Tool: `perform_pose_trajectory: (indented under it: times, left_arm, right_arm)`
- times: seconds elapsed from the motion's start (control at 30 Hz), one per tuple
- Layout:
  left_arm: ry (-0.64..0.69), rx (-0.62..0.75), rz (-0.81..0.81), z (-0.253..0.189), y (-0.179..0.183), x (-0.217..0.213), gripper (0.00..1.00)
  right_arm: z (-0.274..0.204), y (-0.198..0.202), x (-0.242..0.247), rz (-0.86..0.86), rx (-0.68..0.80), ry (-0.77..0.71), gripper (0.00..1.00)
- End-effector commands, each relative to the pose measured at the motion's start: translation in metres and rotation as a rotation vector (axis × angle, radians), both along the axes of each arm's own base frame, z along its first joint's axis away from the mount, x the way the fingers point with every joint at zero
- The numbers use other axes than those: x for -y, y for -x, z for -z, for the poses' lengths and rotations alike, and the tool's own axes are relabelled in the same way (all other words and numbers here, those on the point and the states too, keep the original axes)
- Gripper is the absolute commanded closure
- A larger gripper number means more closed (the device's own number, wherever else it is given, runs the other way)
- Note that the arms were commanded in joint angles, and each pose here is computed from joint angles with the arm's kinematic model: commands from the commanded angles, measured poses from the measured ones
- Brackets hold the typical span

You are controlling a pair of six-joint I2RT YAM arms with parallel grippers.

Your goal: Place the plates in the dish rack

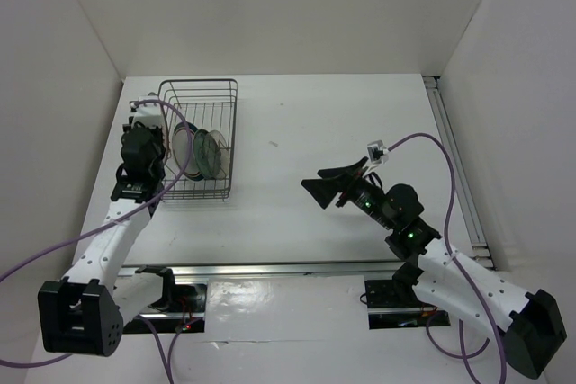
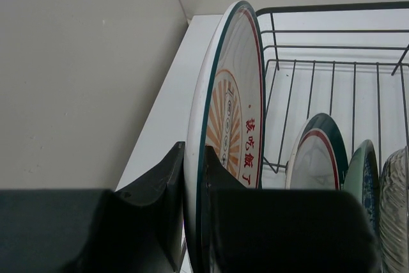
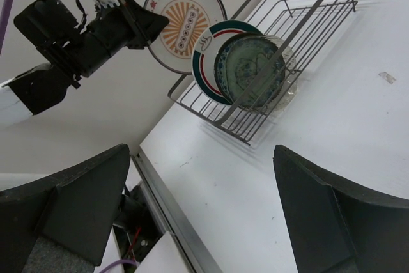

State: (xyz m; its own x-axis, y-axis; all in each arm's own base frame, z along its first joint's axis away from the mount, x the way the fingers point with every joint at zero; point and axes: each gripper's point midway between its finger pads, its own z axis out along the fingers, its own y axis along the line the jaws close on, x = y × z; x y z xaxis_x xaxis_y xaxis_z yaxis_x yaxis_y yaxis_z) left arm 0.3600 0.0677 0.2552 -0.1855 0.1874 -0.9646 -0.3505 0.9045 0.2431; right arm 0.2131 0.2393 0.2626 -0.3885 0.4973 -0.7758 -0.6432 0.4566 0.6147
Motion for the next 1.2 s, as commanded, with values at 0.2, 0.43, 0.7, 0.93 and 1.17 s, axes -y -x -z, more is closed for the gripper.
perform_pose_trajectory:
  times: [0.2,0.43,0.7,0.93,1.17]
  left_arm:
    - [0.014,0.123,0.008,-0.020,-0.007,0.001,1.00]
    - [0.015,0.104,0.028,-0.011,-0.007,0.004,1.00]
    - [0.043,0.080,0.050,0.006,-0.006,0.009,0.91]
    - [0.061,0.076,0.058,0.008,-0.006,0.011,0.84]
    - [0.061,0.066,0.058,0.014,-0.003,0.011,0.78]
  right_arm:
    - [-0.021,0.011,0.006,-0.005,0.060,-0.008,0.00]
    - [-0.027,0.010,0.006,-0.005,0.071,-0.016,0.00]
    - [-0.030,0.011,0.008,0.004,0.077,-0.023,0.00]
    - [-0.030,0.011,0.010,0.013,0.075,-0.023,0.00]
    - [-0.034,0.013,0.014,0.024,0.083,-0.032,0.00]
